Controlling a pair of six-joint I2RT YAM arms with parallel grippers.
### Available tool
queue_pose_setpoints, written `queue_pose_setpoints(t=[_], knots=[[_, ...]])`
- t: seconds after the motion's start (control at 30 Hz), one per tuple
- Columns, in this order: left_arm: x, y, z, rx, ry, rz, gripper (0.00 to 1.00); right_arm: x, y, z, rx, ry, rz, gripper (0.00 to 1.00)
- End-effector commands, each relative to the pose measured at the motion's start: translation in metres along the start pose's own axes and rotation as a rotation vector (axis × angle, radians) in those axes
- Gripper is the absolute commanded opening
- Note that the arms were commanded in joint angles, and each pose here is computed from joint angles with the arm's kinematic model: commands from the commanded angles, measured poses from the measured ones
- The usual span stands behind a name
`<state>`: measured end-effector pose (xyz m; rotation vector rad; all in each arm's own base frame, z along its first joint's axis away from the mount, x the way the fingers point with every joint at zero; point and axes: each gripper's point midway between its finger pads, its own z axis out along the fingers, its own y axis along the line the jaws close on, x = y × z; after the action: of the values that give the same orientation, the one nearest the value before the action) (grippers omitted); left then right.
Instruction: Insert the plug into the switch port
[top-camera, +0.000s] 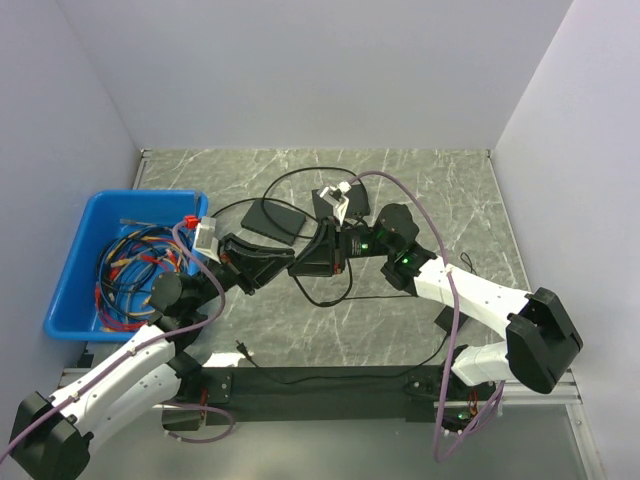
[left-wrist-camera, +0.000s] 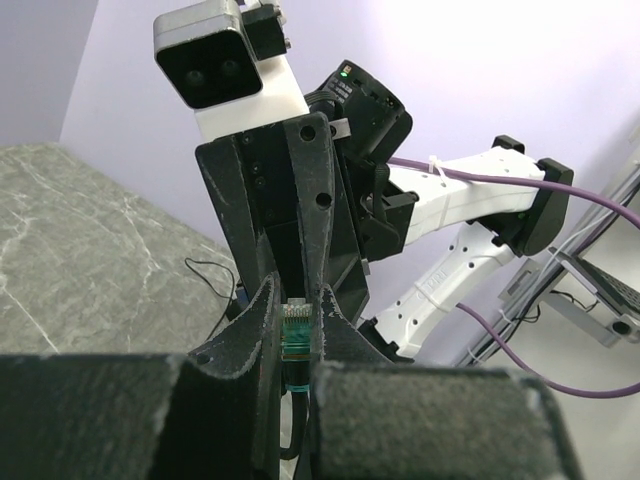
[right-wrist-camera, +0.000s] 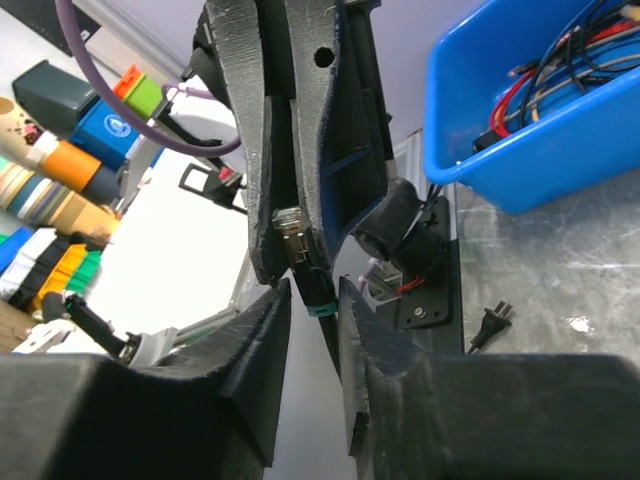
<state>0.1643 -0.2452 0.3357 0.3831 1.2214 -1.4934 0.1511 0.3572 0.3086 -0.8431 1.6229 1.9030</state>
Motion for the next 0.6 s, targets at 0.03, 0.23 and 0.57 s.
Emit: queue_pose_setpoints(t=[0.03, 0.23, 0.57], knots=[[-0.010, -0.006, 0.000, 0.016, -0.053, 0.024, 0.01, -0.015, 0.011, 0.006, -0.025, -0.021, -0.066, 0.27], [-0.011, -0.002, -0.001, -0.009, -0.068, 0.019, 0.01, -0.014, 0.009, 0.006, -0.021, -0.027, -0.066, 0.22], [-0.009, 0.012, -0.002, -0.063, -0.090, -0.002, 0.01, -0.016, 0.009, 0.006, -0.013, -0.035, -0.081, 0.21]])
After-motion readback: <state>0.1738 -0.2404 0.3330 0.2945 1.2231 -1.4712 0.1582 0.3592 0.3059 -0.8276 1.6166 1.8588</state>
